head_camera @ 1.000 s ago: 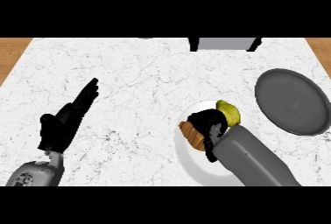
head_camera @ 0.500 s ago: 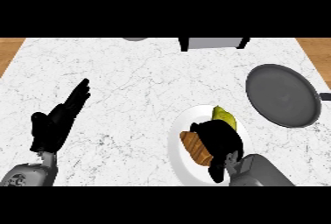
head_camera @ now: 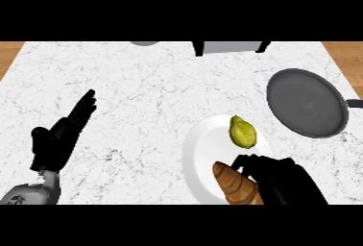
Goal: Pick the croissant from the plate and place it in the pan
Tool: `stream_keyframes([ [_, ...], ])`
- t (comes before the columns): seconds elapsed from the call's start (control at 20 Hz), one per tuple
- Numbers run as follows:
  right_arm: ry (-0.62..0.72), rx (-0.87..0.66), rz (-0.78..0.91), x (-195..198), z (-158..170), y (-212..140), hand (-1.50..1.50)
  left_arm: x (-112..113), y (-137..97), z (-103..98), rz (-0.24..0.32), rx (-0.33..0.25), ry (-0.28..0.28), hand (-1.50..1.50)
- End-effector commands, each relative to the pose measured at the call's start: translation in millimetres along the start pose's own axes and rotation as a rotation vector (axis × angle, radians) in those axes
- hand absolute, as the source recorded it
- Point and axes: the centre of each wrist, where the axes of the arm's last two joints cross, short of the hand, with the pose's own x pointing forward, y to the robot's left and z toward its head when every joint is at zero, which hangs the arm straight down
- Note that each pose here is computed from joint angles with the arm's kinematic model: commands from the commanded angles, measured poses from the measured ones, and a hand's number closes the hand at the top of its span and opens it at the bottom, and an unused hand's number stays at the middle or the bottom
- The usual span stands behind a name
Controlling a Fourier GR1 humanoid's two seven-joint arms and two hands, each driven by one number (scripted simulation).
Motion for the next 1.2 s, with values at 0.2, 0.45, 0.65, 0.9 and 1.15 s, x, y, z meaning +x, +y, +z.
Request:
stream_keyframes([
  [0.2,0.053,-0.306,-0.088,-5,59,-35,1.50,-3,-16,-5,-0.005,-0.028,-0.034,0.00],
  [0.45,0.128,-0.362,-0.141,-42,61,-22,1.50,1,-14,4,-0.008,-0.045,-0.041,0.00],
  [0.65,0.176,-0.427,-0.289,-67,36,-2,1.50,-2,-24,4,-0.001,-0.046,-0.044,0.00],
  [0.9,0.194,-0.449,-0.267,-132,3,-10,1.50,13,-17,-13,-0.028,-0.048,-0.059,0.00],
  [1.15,0.253,-0.505,-0.211,-173,-33,0,1.50,8,-32,-12,-0.016,-0.084,-0.056,0.00],
])
